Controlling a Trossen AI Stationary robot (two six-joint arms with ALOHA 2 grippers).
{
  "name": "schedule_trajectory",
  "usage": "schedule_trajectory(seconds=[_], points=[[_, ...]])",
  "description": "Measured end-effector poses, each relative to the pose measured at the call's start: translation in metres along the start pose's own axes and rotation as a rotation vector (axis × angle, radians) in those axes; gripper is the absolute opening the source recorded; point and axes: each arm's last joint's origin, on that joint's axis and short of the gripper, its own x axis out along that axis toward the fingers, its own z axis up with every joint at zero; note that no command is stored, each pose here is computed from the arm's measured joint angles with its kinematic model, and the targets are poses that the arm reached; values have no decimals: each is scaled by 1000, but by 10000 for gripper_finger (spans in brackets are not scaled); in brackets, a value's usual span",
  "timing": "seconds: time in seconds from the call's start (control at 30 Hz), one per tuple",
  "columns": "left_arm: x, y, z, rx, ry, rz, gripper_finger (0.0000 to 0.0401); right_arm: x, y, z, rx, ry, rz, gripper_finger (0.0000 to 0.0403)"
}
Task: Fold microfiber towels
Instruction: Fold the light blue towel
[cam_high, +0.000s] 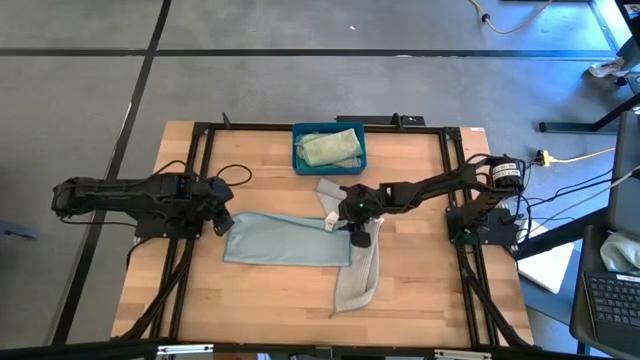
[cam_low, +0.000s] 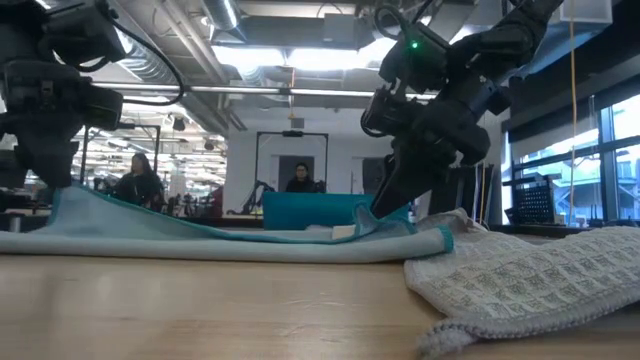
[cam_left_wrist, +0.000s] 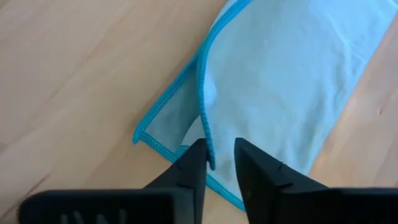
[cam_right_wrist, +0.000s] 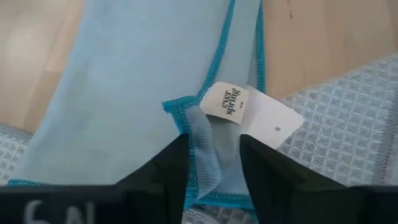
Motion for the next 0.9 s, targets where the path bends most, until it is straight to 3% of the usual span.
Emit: schedule_trajectory(seconds=[0.23, 0.5, 0.67, 0.77, 0.9], points=[[-7, -4, 2, -10, -1, -17, 99, 0, -4, -3, 26, 26, -138, 180], [-45, -26, 20, 54, -111, -97, 95, -14, -5, -2, 86, 54, -244, 182], [-61, -33, 25, 111, -181, -89, 95, -33, 0, 2, 103, 50, -252, 175], [-60, -37, 26, 138, -194, -129, 95, -46, 7, 9, 69, 3, -223, 169], [-44, -46, 27, 206, -226, -215, 95, -55, 24, 18, -6, -70, 19, 163]])
